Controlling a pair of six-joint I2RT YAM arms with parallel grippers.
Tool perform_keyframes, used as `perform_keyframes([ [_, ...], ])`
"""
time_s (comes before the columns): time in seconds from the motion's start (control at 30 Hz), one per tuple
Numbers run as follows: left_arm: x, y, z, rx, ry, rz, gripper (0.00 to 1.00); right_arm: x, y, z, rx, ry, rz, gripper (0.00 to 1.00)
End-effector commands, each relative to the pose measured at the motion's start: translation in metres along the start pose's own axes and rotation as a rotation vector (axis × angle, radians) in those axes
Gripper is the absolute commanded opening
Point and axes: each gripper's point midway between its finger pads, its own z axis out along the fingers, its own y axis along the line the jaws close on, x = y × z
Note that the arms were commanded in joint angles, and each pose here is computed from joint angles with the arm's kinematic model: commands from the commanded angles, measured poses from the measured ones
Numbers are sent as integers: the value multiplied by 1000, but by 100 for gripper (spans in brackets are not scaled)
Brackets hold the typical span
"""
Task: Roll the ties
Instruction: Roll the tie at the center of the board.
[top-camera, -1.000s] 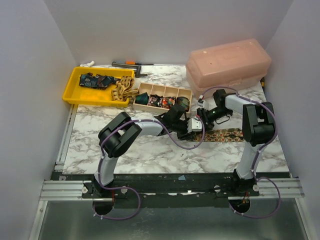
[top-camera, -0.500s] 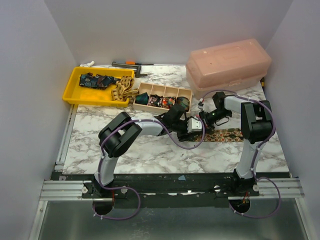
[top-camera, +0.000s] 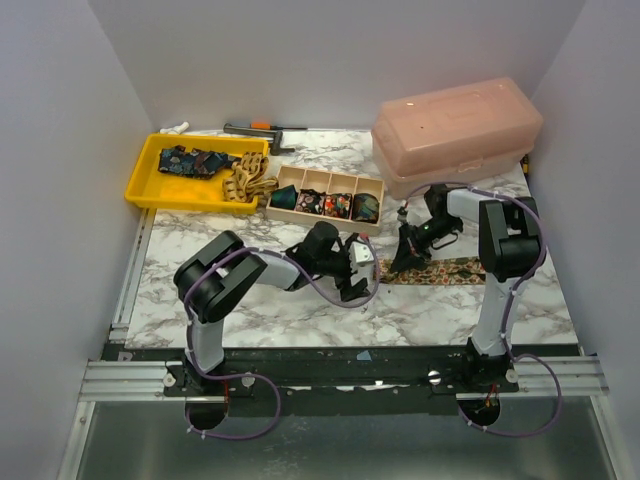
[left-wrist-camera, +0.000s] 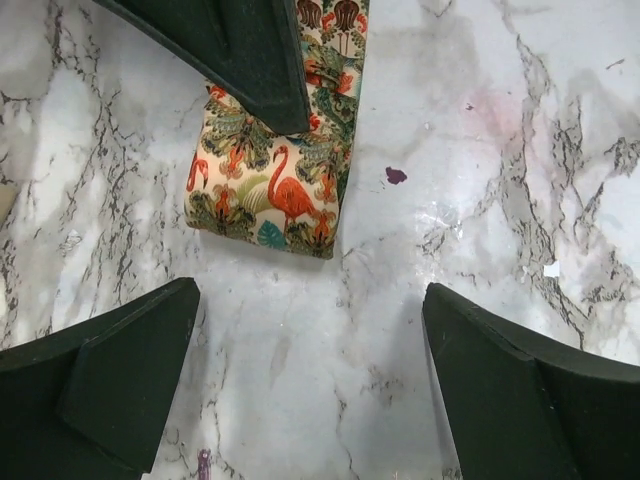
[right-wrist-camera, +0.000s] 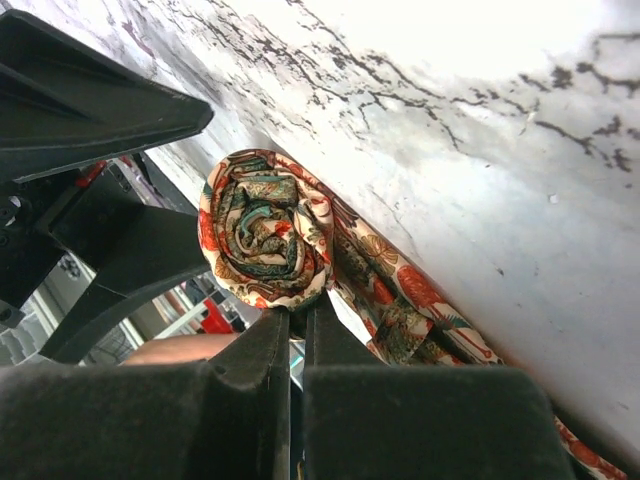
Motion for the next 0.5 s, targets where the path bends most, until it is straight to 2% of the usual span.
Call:
perform_keyframes([
  [0.0, -46, 1, -14, 20, -234, 106, 99, 14, -91, 20, 313, 126, -75, 0],
  [0.1, -49, 0, -11, 38, -277, 113, 99, 13, -84, 25, 236, 143, -119, 0],
  [0.3, -53, 7, -13, -48, -382, 33, 99, 10, -60, 42, 104, 157, -185, 0],
  [0.47, -35, -1, -16, -68, -377, 2, 99, 10, -52, 54, 51, 166, -214, 0],
])
